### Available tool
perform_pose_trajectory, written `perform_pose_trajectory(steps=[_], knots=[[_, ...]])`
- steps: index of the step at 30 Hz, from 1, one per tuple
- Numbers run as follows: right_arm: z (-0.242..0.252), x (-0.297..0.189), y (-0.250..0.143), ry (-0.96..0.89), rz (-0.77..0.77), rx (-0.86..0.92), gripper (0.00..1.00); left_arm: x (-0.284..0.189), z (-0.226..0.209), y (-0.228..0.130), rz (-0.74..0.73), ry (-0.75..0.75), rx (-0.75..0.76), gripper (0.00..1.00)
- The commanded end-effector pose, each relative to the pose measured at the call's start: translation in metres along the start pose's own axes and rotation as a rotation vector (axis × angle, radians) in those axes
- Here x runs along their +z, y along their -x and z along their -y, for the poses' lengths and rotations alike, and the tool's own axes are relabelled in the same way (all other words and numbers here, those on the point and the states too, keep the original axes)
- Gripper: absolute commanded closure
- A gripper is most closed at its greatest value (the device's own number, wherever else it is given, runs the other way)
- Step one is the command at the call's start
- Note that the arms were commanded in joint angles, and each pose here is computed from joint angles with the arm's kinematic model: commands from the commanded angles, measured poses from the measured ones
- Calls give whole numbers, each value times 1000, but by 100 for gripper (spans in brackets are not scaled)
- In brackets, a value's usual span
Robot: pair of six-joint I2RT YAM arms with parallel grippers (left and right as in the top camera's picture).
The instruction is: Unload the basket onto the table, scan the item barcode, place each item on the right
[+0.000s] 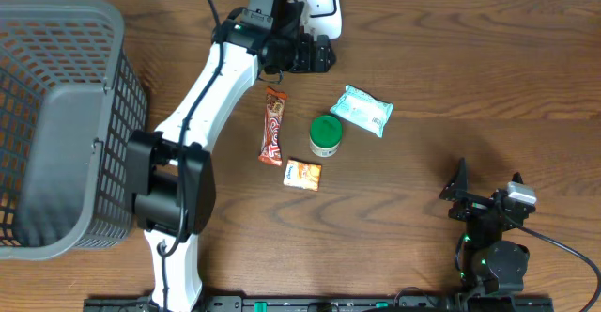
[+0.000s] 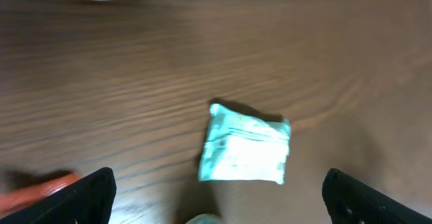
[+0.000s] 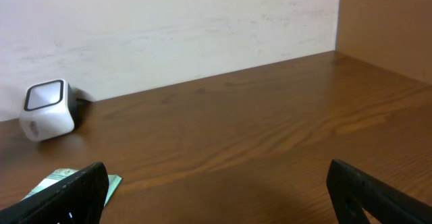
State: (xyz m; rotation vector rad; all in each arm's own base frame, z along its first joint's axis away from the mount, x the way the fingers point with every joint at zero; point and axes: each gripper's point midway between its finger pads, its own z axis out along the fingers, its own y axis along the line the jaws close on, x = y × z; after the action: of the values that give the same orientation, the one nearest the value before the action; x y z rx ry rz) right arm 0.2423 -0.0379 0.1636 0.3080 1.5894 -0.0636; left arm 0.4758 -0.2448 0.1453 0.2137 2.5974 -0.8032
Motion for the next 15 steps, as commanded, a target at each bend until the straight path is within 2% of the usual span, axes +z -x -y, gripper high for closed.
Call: perform_pose_trajectory(steps=[1, 4, 15], knots=[[1, 0, -1, -5, -2, -15, 1, 17, 31, -6, -55, -203, 80, 2], [1, 0, -1, -5, -2, -15, 1, 31, 36, -9, -71, -264, 86, 2], [1, 0, -1, -5, -2, -15, 1, 69, 28, -25, -113, -267, 85, 2]])
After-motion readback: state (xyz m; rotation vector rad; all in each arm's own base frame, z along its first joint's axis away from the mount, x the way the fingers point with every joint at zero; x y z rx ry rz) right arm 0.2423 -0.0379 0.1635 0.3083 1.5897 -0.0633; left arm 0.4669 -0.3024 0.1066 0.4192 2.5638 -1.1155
